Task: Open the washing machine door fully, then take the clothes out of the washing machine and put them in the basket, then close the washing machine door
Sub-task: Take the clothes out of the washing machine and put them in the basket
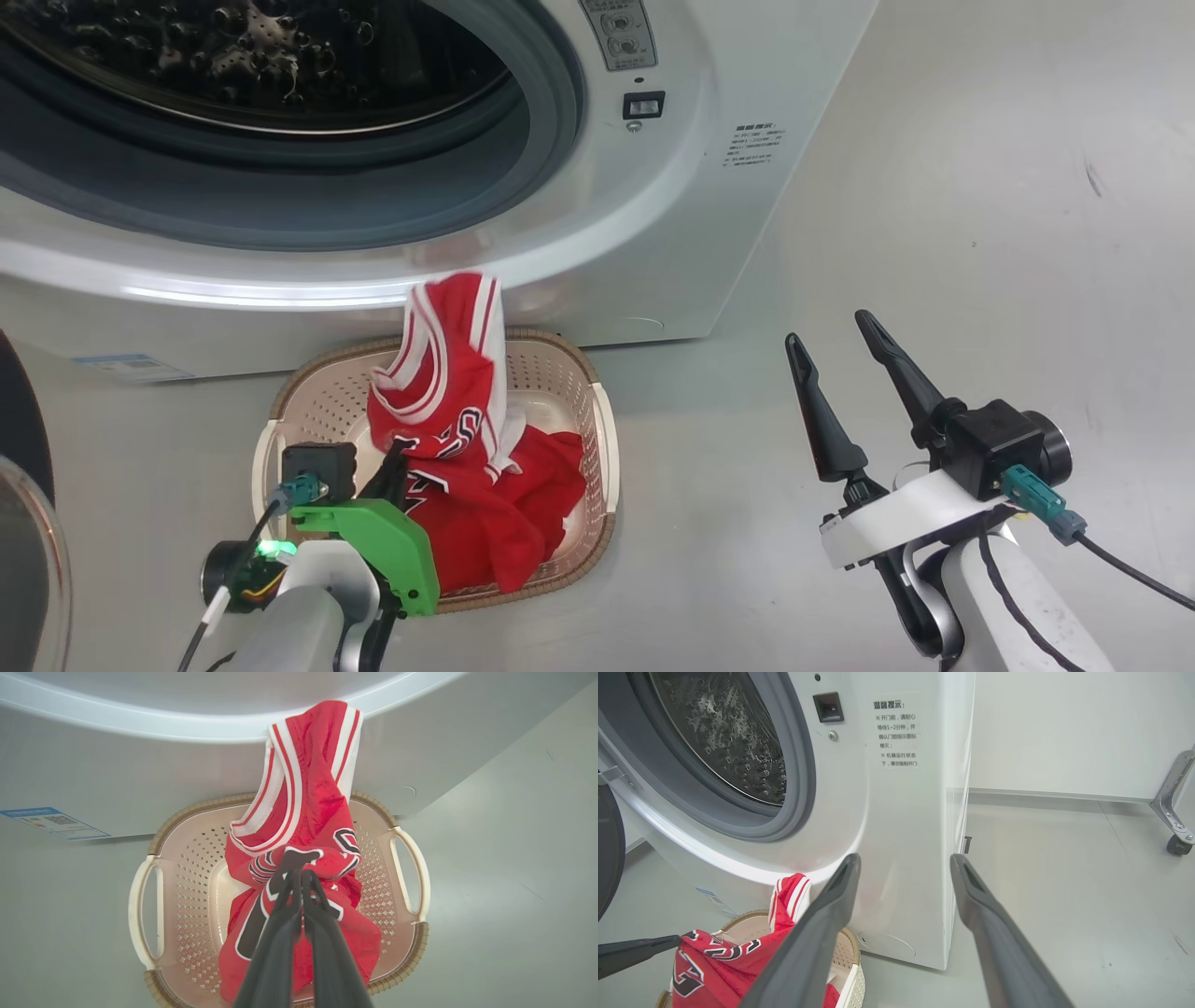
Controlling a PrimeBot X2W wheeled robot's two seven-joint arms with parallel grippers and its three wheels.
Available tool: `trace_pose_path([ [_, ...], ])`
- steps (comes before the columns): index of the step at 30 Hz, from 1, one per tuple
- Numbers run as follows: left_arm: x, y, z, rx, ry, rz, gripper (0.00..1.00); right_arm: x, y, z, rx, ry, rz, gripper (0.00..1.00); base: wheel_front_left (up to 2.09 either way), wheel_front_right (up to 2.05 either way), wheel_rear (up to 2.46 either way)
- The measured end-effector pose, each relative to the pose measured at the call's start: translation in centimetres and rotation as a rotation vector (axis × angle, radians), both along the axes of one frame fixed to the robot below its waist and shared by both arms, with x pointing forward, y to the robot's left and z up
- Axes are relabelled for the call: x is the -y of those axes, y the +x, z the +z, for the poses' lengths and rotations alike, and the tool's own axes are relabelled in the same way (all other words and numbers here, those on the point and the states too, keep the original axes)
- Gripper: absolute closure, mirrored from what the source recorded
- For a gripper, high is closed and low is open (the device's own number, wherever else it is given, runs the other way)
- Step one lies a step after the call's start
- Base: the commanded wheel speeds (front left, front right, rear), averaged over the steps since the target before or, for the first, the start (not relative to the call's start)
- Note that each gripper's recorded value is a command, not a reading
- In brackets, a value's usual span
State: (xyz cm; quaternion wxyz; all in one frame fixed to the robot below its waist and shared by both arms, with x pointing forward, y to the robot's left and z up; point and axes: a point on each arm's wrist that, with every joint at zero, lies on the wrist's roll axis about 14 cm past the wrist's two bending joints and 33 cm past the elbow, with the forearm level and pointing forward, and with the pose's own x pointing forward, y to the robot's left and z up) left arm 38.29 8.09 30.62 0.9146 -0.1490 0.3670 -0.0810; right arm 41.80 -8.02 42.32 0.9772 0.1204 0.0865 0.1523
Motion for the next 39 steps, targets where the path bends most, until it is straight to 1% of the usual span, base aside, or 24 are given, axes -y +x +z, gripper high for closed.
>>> trace_pose_path([
  [12, 0.0, 0.7, -3.3, -0.104, 0.025, -0.009, 1.00, 1.0, 0.4, -1.2, -0.028, -0.010, -0.022, 0.00, 0.00, 0.00, 0.00],
  [13, -0.1, 0.9, -3.5, -0.105, 0.024, -0.006, 0.81, 1.1, 0.4, -1.3, -0.029, -0.010, -0.023, 0.00, 0.00, 0.00, 0.00],
  [14, -0.1, 1.1, -3.6, -0.105, 0.026, -0.003, 0.55, 1.1, 0.4, -1.4, -0.032, -0.011, -0.024, 0.00, 0.00, 0.00, 0.00],
  [15, -0.2, 1.2, -3.6, -0.106, 0.024, 0.002, 0.01, 1.2, 0.4, -1.5, -0.034, -0.012, -0.025, 0.00, 0.00, 0.00, 0.00],
  [16, -0.3, 1.5, -3.6, -0.099, 0.024, 0.009, 0.00, 1.2, 0.4, -1.6, -0.036, -0.012, -0.026, 0.00, 0.00, 0.00, 0.00],
  [30, -2.1, 2.9, -3.2, -0.016, 0.053, 0.078, 0.00, 1.4, 0.7, -1.9, -0.042, -0.017, -0.033, 0.00, 0.00, 0.00, 0.00],
  [39, -2.9, 4.1, -0.7, 0.118, 0.053, 0.108, 0.00, 0.9, 0.8, -1.3, -0.023, -0.013, -0.019, 0.00, 0.00, 0.00, 0.00],
])
